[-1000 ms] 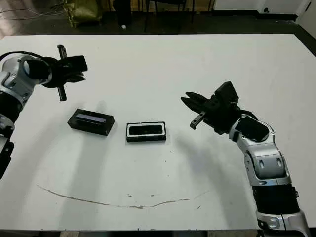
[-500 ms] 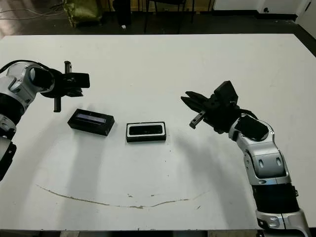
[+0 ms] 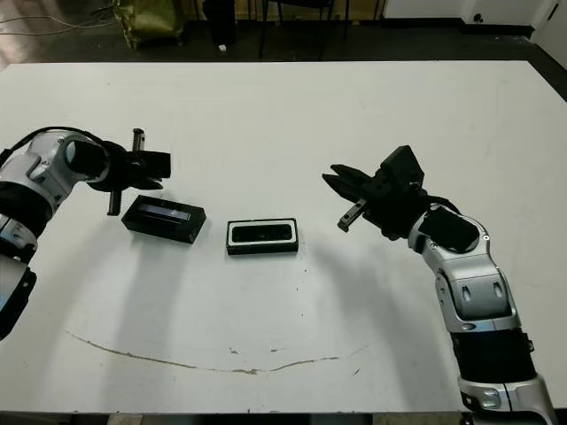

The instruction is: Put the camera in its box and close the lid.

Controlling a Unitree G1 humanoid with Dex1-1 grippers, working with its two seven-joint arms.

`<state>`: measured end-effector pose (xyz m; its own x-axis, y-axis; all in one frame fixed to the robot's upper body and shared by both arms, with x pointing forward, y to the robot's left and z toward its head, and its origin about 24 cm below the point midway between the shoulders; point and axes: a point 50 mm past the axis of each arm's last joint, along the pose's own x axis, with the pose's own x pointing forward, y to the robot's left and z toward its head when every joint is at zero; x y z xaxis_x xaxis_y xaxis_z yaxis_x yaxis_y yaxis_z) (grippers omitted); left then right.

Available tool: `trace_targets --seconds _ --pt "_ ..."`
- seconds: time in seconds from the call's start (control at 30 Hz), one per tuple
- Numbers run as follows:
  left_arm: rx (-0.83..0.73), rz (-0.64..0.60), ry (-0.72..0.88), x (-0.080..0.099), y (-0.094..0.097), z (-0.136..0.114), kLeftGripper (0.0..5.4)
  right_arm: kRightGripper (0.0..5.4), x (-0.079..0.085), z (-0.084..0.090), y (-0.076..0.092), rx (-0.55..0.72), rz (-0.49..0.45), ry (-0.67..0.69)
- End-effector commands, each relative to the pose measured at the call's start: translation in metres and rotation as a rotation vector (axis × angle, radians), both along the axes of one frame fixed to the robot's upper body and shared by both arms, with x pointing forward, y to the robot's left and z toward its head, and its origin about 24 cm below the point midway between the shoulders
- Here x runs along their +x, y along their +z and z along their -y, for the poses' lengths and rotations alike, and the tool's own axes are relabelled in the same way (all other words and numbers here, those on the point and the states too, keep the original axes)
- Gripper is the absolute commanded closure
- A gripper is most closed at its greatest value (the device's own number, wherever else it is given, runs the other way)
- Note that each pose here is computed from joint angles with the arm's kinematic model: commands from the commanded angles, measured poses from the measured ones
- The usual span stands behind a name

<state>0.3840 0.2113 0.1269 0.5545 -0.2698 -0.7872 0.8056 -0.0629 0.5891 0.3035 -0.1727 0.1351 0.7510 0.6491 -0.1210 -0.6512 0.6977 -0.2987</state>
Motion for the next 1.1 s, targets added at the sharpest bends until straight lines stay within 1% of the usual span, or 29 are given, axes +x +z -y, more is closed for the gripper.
trace_targets --seconds 0.03,0.27,0.43,0.53,0.8,0.93,1.0,1.1 --pt "0.019 -0.035 0.009 -0.006 -0.013 -0.008 5.40 5.39 0.000 0.002 -0.002 -0.023 -0.022 -0.015" --pt "0.068 -0.042 -0.010 -0.008 -0.016 -0.009 5.40 5.39 0.001 0.004 -0.005 -0.001 -0.036 0.002" --pt "0.102 -0.042 -0.015 -0.009 -0.017 -0.011 5.40 5.39 0.000 0.002 -0.005 -0.020 -0.038 -0.010" --pt "0.107 -0.068 -0.007 -0.009 -0.018 -0.013 5.40 5.39 0.000 0.003 -0.005 -0.022 -0.033 -0.009" --pt "0.113 -0.112 0.010 -0.011 -0.011 -0.019 5.40 5.39 0.000 0.005 -0.006 -0.023 -0.035 -0.010" --pt "0.155 -0.157 -0.014 -0.016 -0.006 -0.018 5.40 5.39 0.000 0.005 -0.006 -0.024 -0.034 -0.015" --pt "0.159 -0.153 -0.031 -0.019 -0.005 -0.019 5.40 5.39 0.000 0.005 -0.006 -0.027 -0.027 -0.010" --pt "0.147 -0.158 -0.009 -0.023 -0.002 -0.020 5.40 5.39 -0.001 0.004 -0.005 -0.042 -0.032 -0.016"
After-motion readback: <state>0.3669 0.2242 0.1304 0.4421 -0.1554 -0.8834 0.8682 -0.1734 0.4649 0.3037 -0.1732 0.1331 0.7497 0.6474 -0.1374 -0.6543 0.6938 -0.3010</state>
